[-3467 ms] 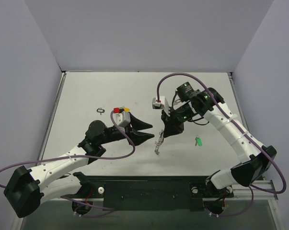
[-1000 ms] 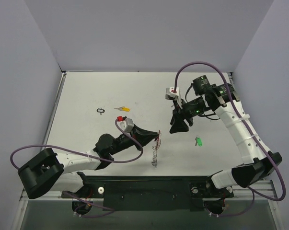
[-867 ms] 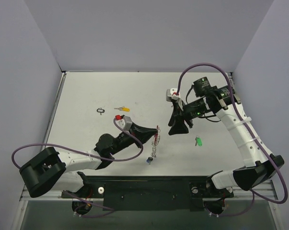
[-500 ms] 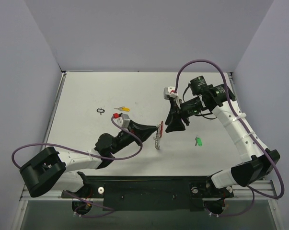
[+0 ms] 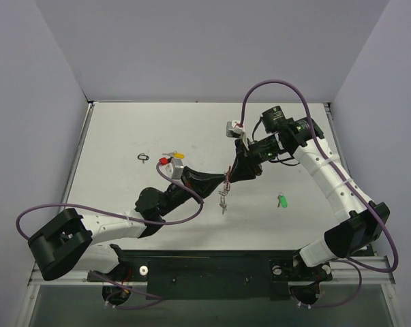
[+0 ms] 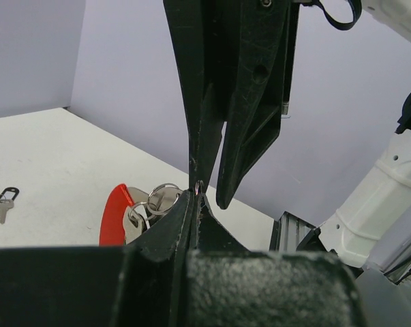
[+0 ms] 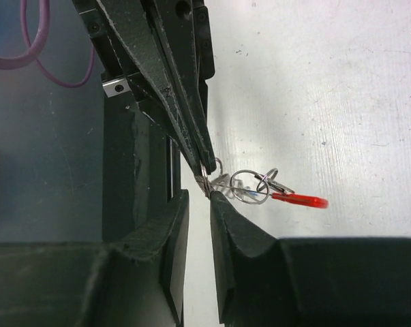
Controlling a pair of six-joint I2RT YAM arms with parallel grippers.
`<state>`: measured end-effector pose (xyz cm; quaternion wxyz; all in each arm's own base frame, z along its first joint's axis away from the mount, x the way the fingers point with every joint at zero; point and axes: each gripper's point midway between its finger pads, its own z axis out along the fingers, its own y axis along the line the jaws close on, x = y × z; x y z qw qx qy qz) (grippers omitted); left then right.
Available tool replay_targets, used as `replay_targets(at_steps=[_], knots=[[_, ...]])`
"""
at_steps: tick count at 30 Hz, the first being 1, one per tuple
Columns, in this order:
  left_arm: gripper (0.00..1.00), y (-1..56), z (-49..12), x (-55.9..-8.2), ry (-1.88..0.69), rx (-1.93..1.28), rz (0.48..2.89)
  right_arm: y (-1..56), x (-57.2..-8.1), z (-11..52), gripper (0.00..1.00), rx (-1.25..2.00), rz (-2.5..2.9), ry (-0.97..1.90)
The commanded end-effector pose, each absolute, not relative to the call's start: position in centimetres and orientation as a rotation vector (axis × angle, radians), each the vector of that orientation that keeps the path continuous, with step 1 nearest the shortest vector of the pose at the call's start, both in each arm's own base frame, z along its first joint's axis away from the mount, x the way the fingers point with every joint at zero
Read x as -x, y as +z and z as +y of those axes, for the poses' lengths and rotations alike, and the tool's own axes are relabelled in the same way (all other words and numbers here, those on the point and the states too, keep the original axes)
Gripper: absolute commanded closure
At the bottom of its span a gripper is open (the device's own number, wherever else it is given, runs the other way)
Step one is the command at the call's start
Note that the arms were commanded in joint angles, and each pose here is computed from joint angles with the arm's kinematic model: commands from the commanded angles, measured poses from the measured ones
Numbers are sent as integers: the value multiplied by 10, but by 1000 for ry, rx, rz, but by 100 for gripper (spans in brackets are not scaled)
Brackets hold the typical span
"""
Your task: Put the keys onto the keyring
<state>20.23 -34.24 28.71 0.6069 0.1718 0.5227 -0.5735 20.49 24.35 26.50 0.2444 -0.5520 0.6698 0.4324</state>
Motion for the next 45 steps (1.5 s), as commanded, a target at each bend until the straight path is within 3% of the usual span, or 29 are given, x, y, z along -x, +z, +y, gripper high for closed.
replay_targets(at_steps=[1,8,14,37,45], knots=[[100,400,-305,-174,-1417,-294,727,276,-196,252,87,1497,1781,1278],[100,403,-308,-174,-1425,-300,720,277,-191,256,90,1506,1759,1320],[100,401,-309,-175,-1432,-296,729,278,-187,259,100,1514,1744,1348],[100,335,-319,-200,-1362,-326,951,274,-194,248,100,1446,1896,1191],[100,309,-328,-209,-1229,-434,1056,258,-193,237,100,1562,1945,1002]])
